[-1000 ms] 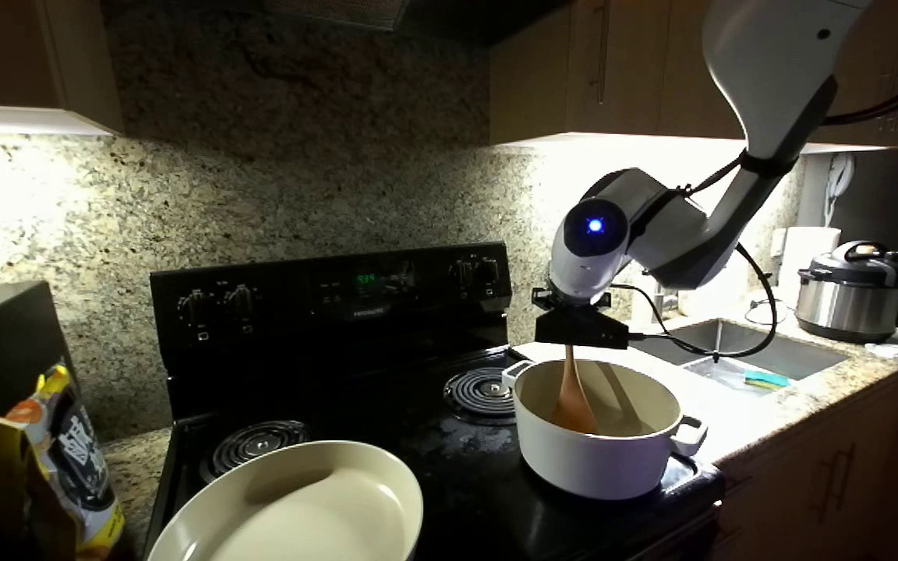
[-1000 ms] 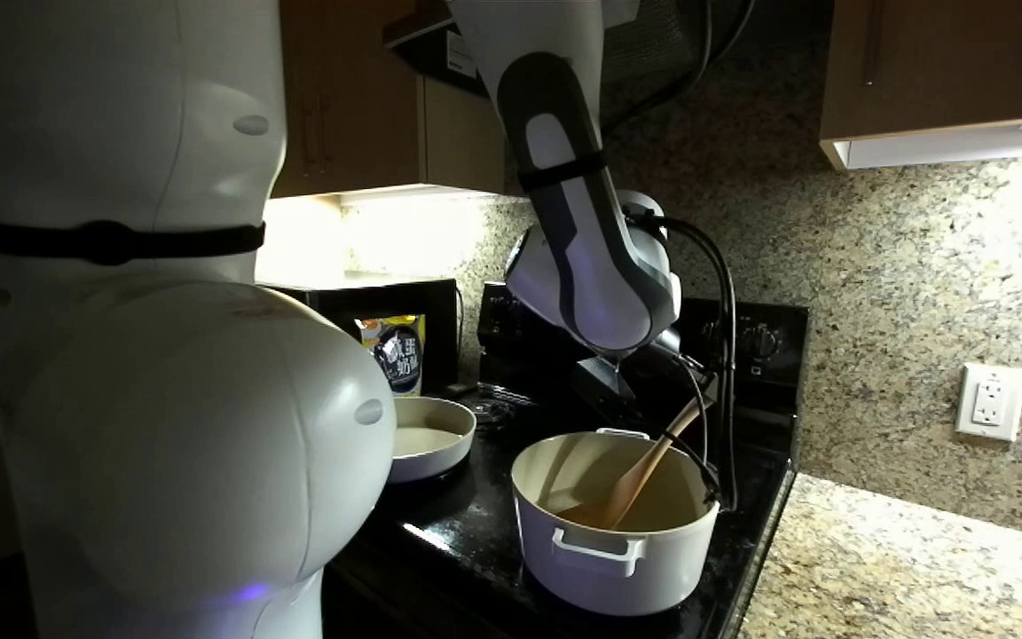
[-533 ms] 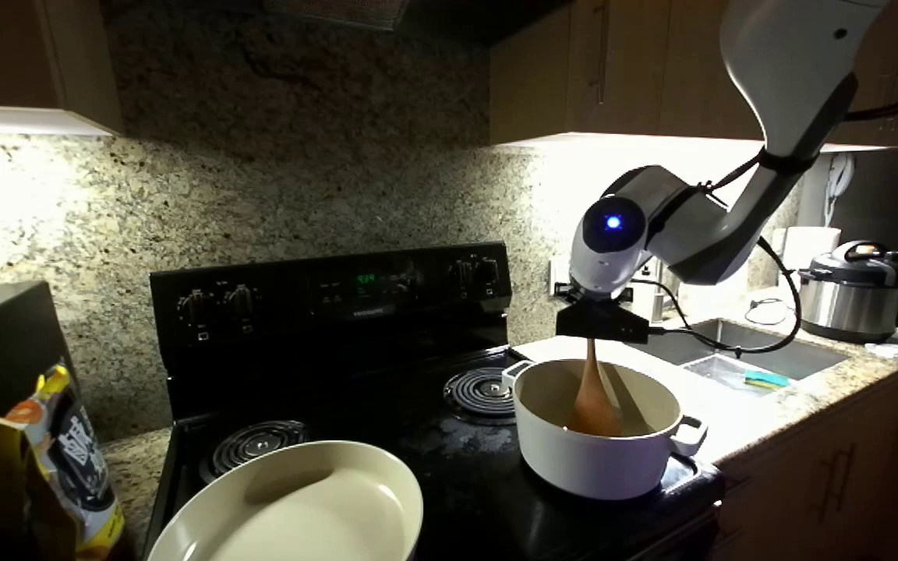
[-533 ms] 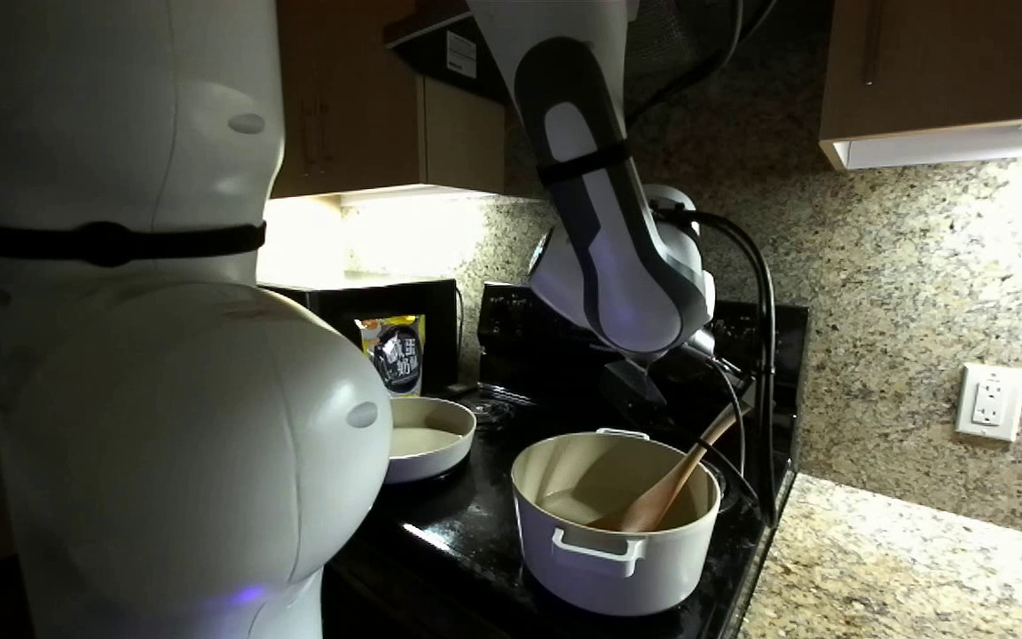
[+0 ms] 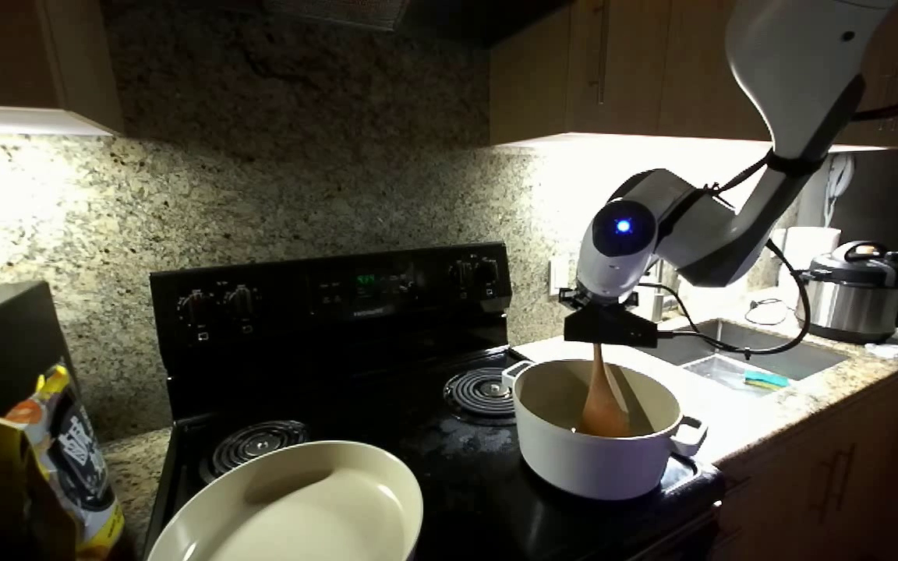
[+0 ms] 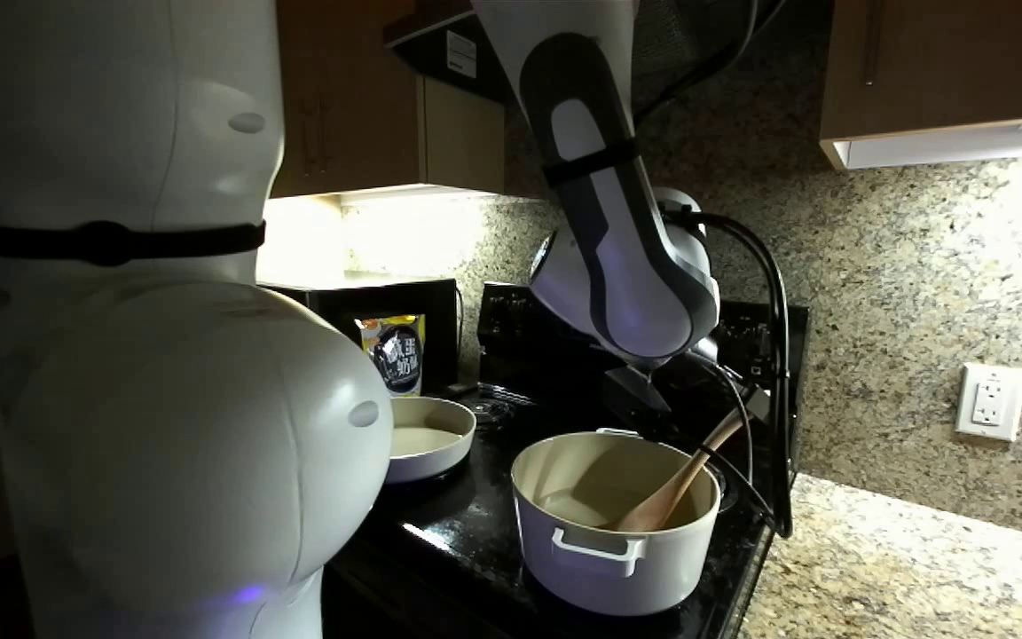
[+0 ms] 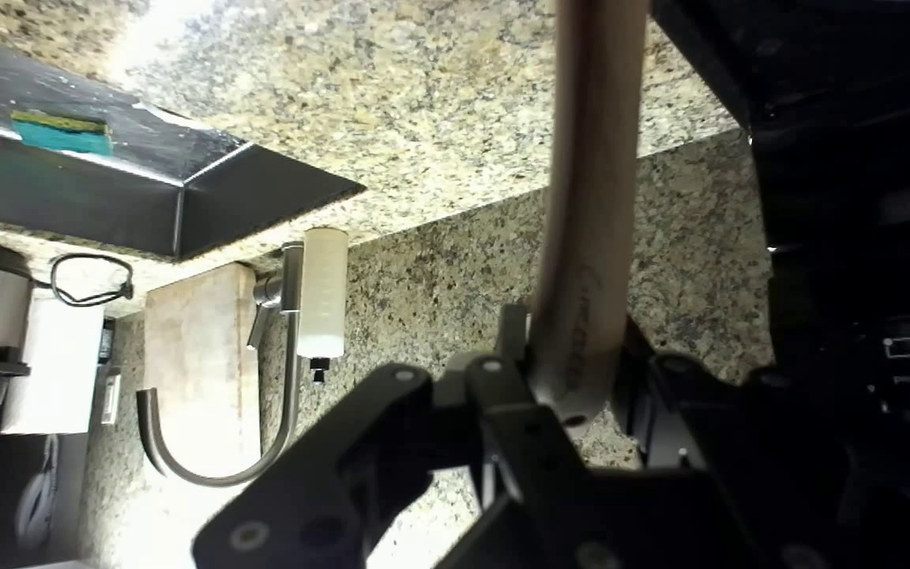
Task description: Stir the pot with the wooden spoon
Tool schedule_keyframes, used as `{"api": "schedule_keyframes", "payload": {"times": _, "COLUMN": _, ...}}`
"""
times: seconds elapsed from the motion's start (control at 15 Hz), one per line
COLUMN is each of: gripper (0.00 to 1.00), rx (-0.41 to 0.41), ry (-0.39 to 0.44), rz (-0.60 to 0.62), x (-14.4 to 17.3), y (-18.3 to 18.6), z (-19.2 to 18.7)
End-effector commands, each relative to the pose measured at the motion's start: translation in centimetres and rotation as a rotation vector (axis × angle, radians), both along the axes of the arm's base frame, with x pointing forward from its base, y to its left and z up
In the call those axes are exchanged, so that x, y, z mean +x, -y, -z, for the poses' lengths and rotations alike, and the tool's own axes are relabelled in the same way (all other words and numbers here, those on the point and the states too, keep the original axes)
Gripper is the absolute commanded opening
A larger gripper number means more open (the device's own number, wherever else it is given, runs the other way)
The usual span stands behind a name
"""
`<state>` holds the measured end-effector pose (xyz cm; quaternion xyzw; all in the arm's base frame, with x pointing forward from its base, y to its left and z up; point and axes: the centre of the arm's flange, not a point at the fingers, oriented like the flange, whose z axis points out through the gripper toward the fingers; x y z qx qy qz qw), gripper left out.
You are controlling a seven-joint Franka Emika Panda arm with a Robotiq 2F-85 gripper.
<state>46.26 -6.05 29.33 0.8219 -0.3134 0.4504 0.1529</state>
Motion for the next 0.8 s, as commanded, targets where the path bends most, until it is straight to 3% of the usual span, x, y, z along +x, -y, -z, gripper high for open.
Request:
{"api": "schedule_keyframes", "payload": {"times": 0.0, "gripper": 0.07, "rx": 0.002, "ry": -0.021, "rz": -0.050, "x": -0.4, "y": -1.5, "z": -0.3}}
{"api": "schedule_keyframes", "payload": {"times": 0.73, "gripper": 0.07, "rx": 0.043, "ry": 0.022, "rz": -0.028, "x": 2.2, "y": -4.2, "z": -2.4}}
